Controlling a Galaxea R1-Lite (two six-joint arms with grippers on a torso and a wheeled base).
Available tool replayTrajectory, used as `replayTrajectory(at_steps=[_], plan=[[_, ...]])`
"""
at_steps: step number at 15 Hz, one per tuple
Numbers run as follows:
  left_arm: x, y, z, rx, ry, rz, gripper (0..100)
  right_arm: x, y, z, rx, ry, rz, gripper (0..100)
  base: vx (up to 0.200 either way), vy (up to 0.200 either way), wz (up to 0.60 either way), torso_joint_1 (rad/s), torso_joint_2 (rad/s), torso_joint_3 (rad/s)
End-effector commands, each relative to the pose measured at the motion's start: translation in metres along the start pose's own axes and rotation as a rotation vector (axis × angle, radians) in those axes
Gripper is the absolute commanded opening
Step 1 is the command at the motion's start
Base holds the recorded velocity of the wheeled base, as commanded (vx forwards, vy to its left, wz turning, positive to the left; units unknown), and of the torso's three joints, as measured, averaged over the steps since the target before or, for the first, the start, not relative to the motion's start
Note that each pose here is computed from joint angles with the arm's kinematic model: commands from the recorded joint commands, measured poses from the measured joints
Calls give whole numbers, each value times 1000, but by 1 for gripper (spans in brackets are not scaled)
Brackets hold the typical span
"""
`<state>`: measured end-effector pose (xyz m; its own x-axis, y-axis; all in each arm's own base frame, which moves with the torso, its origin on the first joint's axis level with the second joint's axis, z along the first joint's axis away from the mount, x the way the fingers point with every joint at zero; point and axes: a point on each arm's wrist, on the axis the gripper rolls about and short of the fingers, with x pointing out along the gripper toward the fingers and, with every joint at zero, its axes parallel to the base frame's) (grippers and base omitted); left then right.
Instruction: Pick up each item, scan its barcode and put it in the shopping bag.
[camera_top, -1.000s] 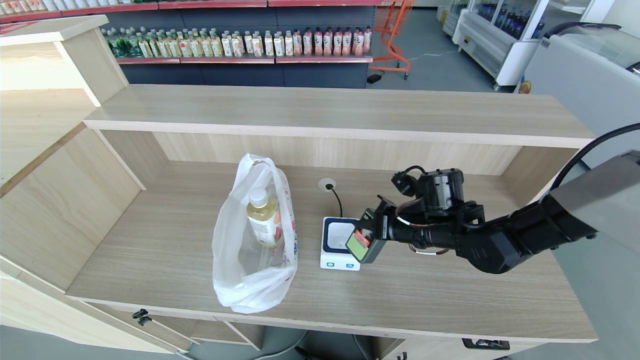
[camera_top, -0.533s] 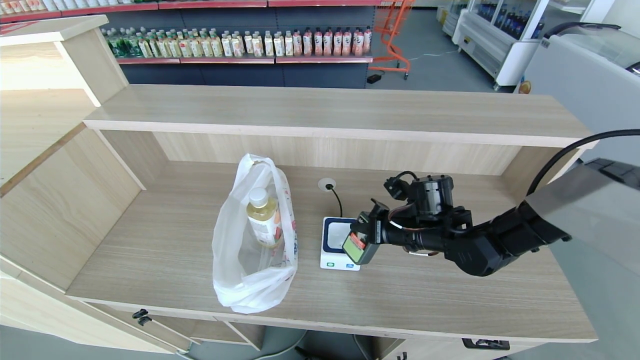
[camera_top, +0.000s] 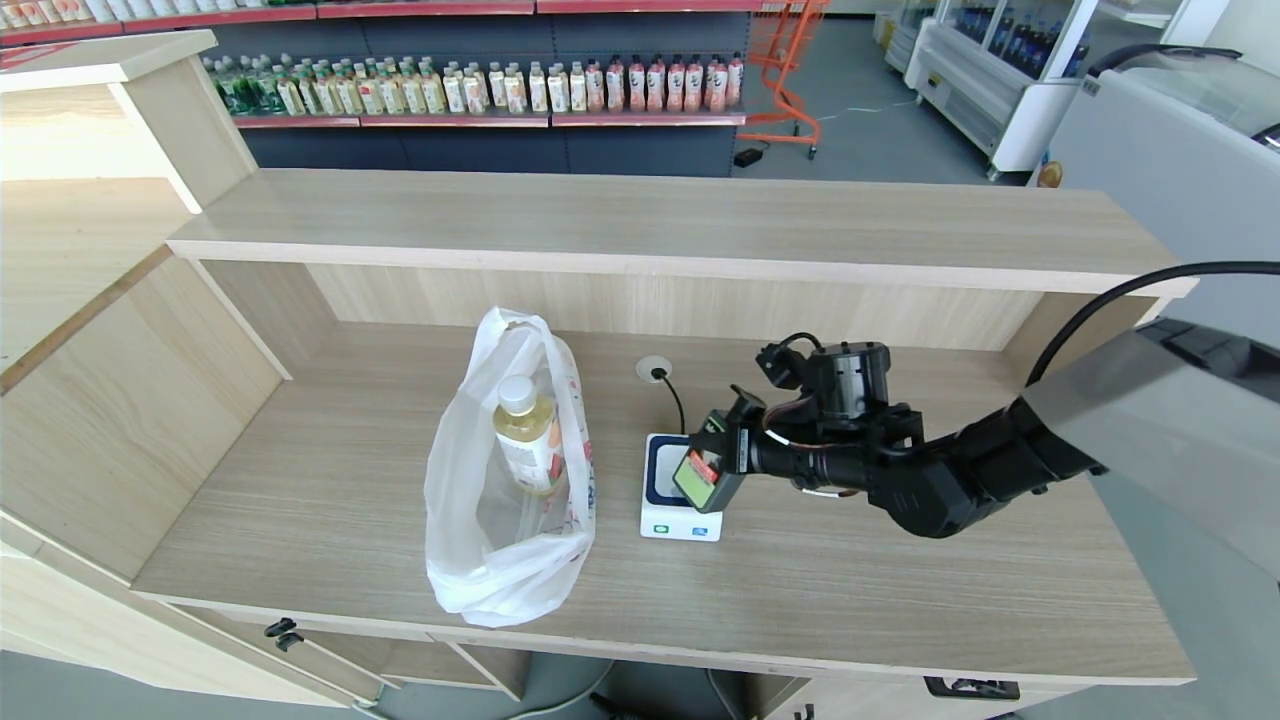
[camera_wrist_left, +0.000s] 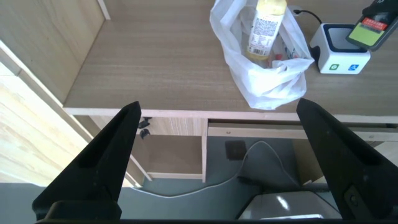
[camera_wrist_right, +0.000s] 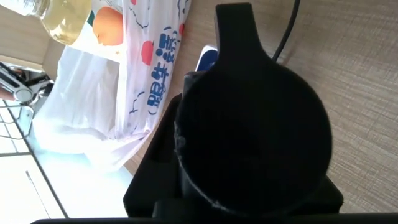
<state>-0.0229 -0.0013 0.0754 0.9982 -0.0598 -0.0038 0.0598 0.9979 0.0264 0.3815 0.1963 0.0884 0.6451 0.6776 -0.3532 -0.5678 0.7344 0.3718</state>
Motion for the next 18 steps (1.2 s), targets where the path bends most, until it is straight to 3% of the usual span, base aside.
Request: replayTrajectory(at_steps=[1,3,7,8,9,11,12,16,18], plan=[[0,0,0,1,-1,0,100,3,-2,-3,-2,8,-3,0,0,0,0,0,0,0],[0,0,0,1,-1,0,100,-5,5,10,-7,-31,9,0,0,0,0,0,0,0],[0,0,0,1,-1,0,100,-68,43,73,31,-240,45,0,0,0,0,0,0,0],[0,0,0,1,-1,0,100,-93,55,88,-16,-303,41,0,0,0,0,0,0,0],[0,0,0,1,-1,0,100,-126,64,96,-189,-354,9,0,0,0,0,0,0,0],[0,0,0,1,1,0,100,-154,58,85,-402,-353,-96,0,0,0,0,0,0,0],[0,0,0,1,-1,0,100,-164,60,79,-432,-354,-122,0,0,0,0,0,0,0],[0,0,0,1,2,0,100,-196,69,62,-426,-357,-129,0,0,0,0,0,0,0],[0,0,0,-1,2,0,100,-200,74,59,-314,-359,-93,0,0,200,0,0,5,-2]])
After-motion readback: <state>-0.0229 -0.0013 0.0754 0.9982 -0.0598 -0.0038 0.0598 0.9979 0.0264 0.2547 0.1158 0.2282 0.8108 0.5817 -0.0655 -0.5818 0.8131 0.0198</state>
